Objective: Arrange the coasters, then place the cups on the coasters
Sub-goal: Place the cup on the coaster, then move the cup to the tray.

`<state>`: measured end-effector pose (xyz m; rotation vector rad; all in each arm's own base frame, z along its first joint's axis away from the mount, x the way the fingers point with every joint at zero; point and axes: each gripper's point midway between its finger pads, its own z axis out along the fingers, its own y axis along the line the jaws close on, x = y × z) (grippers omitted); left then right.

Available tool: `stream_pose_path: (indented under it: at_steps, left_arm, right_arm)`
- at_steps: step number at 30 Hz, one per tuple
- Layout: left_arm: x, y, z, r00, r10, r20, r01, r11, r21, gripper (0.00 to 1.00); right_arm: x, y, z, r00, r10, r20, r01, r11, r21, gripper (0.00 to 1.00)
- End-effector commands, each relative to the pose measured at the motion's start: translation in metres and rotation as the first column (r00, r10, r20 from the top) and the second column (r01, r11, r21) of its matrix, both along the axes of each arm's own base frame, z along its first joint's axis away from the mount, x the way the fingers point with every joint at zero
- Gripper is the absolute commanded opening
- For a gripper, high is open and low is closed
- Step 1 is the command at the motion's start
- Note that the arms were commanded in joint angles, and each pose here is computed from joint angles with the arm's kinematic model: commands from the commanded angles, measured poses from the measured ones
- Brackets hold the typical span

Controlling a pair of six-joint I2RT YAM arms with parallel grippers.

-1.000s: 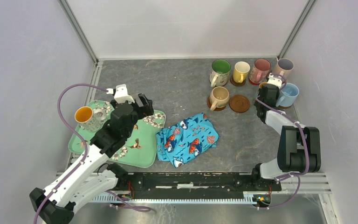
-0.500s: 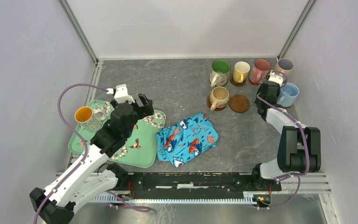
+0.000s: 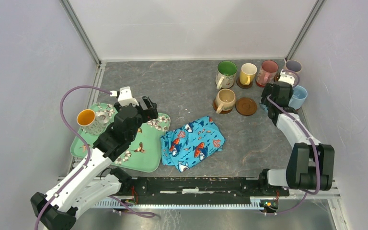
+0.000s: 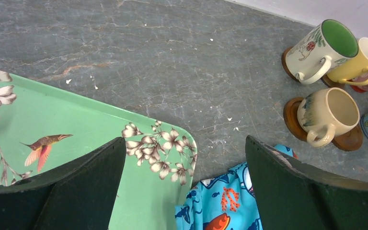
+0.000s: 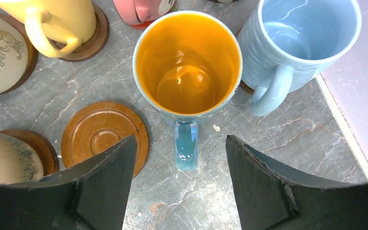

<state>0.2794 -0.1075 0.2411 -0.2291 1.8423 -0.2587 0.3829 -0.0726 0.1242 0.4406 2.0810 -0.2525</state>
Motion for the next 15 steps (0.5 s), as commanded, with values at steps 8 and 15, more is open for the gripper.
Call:
stream_pose_path:
  at_steps: [8,15]
  left_arm:
    - [0.004,0.009,0.002,0.992,0.113,-0.051,-0.115,0.992,-0.043,1.0]
    - [-0.001,0.039,-0.015,0.945,0.311,-0.105,-0.315,0.949,-0.025,1.0]
  right_arm:
    - [-0.026,0.032,0.045,0.989,0.116,0.092,-0.115,0.993,-0.013,0.94]
    - [-0.037,0.08,0.082,0.951,0.259,0.169,-0.255,0.966,-0.046,0.98]
